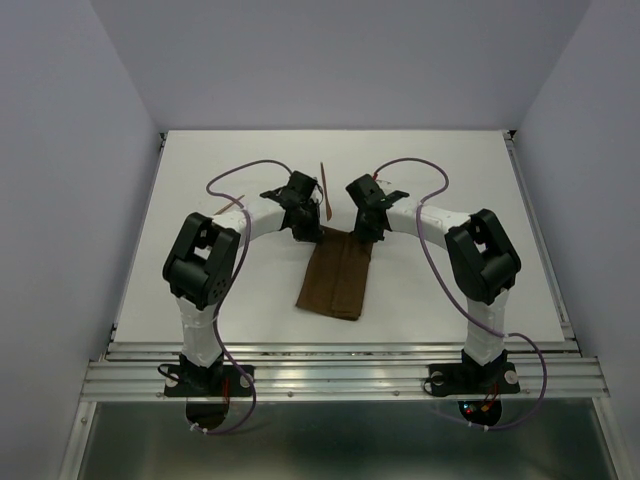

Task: Fold the napkin into a case and place the utensils inside
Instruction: Pick up the 2/3-rectangle-folded napkin from the center of the board, then fold the 2/3-rectangle-folded napkin at the center of the board.

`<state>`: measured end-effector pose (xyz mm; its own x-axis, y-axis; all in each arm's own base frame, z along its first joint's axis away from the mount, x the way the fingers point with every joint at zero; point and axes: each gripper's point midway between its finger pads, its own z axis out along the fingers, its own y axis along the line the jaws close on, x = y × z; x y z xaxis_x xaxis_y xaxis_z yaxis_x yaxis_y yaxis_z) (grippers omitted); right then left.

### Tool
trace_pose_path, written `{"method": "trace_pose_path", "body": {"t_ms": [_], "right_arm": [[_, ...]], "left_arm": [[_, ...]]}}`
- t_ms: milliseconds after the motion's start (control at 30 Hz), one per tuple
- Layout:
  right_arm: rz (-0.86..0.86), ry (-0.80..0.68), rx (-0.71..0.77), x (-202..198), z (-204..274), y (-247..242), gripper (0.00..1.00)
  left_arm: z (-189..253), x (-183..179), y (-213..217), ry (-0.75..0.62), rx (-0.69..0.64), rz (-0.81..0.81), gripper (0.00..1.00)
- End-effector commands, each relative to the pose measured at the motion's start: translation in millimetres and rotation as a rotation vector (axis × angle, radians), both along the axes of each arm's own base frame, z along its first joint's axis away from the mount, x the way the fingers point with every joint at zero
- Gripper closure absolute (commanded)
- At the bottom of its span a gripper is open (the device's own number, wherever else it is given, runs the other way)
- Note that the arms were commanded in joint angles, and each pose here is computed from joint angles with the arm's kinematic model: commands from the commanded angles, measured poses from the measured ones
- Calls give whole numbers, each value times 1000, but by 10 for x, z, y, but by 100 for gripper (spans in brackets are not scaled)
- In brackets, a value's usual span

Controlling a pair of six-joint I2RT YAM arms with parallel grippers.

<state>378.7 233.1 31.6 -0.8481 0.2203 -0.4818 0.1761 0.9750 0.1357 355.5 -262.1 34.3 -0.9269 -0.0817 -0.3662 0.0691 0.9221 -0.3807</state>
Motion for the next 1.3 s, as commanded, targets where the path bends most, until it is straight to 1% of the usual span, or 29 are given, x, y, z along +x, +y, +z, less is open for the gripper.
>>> {"method": "trace_pose_path", "body": {"t_ms": [0,300,533,800,967,1267], "right_arm": [[-49,34,-30,-81,-77,-108,80],[-126,71,-49,-153,-188,-183,83],[-151,80,-20,-170,-220,-148,83],[-170,103,7,-233,-285,-125,83],[-168,111,26,-229,-303,-81,83],[-161,113,46,-227,-284,-40,83]], "left_arm": [[563,109,-112,-94,-71,-8,100],[660,27,-323,-75,-125,-32,100],[698,-75,-624,-52,-167,-55,100],[707,-81,-828,-25,-224,-64,100],[607,-87,-933,2,-243,-70,100],[236,-88,-1078,70,-251,-58,100]]}}
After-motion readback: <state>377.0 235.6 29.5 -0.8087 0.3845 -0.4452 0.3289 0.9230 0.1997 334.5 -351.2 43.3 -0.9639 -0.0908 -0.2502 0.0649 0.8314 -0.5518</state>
